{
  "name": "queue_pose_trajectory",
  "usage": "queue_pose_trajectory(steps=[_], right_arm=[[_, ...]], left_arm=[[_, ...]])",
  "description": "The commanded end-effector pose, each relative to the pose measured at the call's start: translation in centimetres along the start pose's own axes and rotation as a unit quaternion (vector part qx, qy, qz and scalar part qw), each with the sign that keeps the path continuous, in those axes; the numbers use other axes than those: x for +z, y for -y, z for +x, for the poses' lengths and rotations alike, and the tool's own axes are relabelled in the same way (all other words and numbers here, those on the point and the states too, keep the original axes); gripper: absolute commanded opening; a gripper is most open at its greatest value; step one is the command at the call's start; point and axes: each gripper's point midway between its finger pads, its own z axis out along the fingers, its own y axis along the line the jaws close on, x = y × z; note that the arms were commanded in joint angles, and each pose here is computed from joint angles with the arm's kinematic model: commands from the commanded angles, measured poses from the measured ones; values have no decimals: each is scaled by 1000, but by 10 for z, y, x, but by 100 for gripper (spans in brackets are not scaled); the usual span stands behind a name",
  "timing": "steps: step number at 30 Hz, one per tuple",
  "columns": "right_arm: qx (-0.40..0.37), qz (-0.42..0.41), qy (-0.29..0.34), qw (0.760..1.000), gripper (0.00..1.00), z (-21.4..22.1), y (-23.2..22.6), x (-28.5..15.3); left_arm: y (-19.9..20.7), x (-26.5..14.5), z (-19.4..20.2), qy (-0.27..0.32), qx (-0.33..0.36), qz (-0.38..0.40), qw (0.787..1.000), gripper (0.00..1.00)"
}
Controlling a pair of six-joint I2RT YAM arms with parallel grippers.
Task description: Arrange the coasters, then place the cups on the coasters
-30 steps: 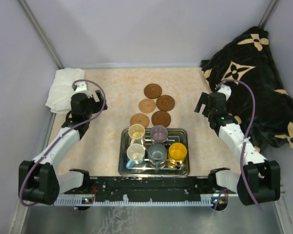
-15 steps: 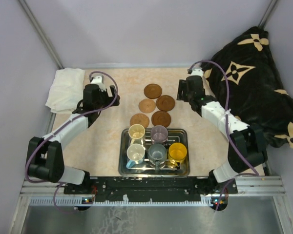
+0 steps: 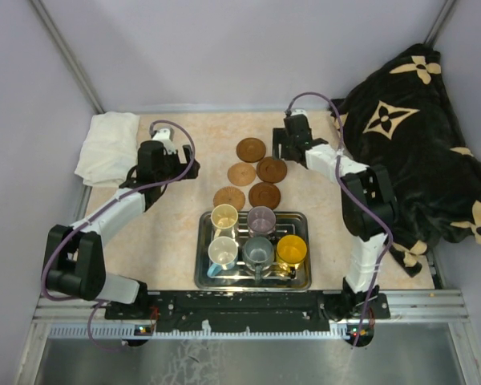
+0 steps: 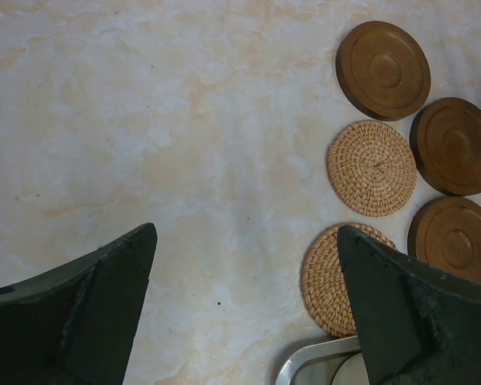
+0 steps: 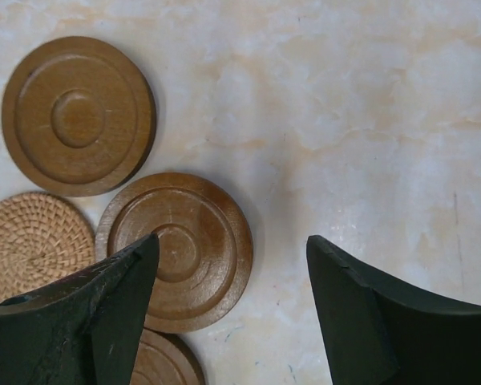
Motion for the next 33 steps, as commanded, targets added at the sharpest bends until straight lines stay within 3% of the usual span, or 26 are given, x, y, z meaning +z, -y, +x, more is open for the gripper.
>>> queue_pose_trajectory(steps=[1,16,20,25,33], right_arm=[[-13,-4,-18,1000,75,4,-12,13],[-44,33,-72,996,73,50,-8,29],[-44,48,-87,994,66,65,0,28],[-41,62,-98,992,47,77,7,25],[-13,123,-100,987,41,101,37,-4]], left_arm=[[8,-3,3,-4,1,21,1000,100],[5,-2,11,-14,3,15,1000,100],[5,-2,9,-12,5,15,1000,100],[6,-3,8,-12,4,17,1000,100],[11,-3,7,-13,-1,29,1000,100]])
